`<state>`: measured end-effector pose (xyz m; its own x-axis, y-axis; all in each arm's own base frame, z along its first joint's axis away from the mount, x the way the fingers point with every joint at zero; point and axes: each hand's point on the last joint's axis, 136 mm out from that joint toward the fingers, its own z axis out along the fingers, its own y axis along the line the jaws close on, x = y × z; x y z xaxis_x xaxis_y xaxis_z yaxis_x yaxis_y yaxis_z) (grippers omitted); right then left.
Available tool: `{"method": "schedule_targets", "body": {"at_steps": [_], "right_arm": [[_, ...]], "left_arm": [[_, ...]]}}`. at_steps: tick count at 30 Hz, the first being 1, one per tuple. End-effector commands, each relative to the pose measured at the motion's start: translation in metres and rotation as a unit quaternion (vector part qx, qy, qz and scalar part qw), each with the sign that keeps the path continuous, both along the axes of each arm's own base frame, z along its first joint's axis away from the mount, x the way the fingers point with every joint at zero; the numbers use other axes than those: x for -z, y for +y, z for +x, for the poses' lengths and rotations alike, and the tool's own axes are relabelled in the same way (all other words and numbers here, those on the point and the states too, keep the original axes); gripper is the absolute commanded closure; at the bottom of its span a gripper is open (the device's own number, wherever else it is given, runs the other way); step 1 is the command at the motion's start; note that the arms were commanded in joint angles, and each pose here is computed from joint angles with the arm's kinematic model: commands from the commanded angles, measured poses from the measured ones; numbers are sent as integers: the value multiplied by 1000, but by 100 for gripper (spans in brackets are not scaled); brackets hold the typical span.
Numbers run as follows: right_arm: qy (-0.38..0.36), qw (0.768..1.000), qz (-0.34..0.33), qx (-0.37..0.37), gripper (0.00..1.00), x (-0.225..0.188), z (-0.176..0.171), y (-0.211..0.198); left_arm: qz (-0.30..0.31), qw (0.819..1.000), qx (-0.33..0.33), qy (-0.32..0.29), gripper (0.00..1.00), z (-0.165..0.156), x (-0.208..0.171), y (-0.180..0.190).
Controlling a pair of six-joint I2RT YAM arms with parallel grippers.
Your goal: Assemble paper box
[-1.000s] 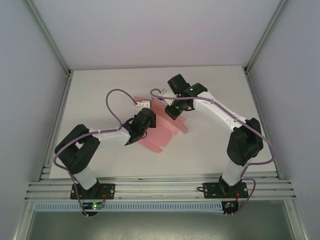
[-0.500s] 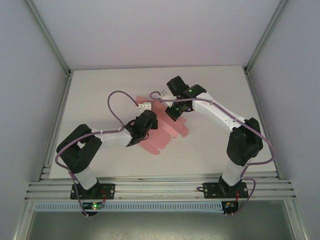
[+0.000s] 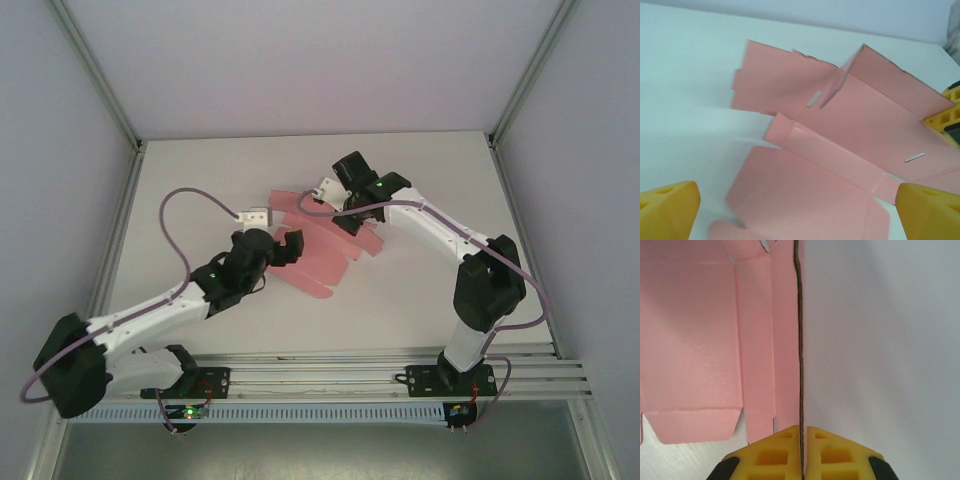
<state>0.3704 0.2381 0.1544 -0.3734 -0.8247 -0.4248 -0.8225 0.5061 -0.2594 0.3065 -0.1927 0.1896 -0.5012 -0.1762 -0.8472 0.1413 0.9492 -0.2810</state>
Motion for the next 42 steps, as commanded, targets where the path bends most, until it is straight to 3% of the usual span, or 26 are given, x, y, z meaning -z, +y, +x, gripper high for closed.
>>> {"method": "schedule_targets", "body": {"at_steps": [1,8,13,24,36,42], "right_arm": [[-68,997,-35,-25,100,-5,16,-1],[-140,987,-57,-49,100,-7,30,-2],[-132,977,-91,-138,100,19,19,1],[-115,973,-120,-161,100,47,42,-1],[-223,949,-136,-177,100,69,38,4],[-294,936,-120,-152,100,49,40,4]], "left_arm": [[68,996,-59,24,0,-14,9,46],[58,995,-86,13,0,-24,8,72],[40,995,-89,18,0,-24,7,79],[30,993,-91,66,0,-9,23,81],[-3,987,-111,119,0,19,50,99],[0,984,-124,131,0,26,59,112]]}}
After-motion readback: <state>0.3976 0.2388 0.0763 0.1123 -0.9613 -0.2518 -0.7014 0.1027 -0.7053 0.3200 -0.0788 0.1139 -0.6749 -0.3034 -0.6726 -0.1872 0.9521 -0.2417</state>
